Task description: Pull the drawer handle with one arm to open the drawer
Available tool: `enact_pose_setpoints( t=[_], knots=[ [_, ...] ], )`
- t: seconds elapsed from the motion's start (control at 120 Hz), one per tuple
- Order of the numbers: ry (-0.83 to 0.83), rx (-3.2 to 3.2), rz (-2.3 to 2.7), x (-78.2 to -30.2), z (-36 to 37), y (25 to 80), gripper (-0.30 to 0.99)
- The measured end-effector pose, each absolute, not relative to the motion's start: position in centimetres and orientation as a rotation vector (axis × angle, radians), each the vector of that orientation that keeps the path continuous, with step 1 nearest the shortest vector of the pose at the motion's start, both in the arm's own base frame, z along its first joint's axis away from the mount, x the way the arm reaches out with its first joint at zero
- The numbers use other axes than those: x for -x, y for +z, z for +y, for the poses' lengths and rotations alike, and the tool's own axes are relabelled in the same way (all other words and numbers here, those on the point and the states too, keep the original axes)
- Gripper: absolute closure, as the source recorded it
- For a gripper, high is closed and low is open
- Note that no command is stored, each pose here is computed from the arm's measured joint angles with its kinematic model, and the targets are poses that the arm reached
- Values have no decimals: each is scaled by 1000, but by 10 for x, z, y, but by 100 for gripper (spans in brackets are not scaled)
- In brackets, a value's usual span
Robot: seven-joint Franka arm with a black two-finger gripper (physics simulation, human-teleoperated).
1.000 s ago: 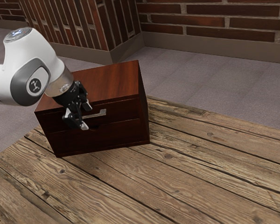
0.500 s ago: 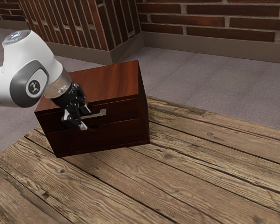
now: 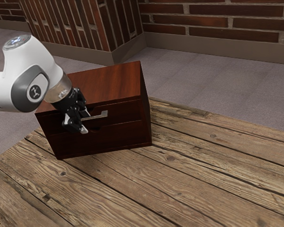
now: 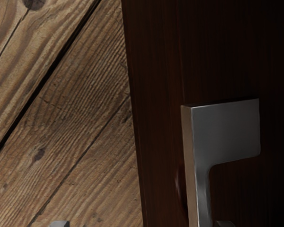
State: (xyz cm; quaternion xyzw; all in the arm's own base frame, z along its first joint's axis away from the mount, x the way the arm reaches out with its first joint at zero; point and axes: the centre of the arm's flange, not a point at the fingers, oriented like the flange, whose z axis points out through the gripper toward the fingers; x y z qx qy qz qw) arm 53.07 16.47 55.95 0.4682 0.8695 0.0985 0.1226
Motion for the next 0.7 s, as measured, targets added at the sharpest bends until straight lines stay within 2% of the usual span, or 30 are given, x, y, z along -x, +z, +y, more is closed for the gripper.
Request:
enact_pose_setpoints(
  t=[0.158, 0.442, 0.7],
  knots=[
    [286, -1367, 2537, -530, 165, 556, 37],
    [290, -1369, 2528, -529, 163, 553, 55],
    [290, -1375, 2523, -529, 160, 552, 64]
  ],
)
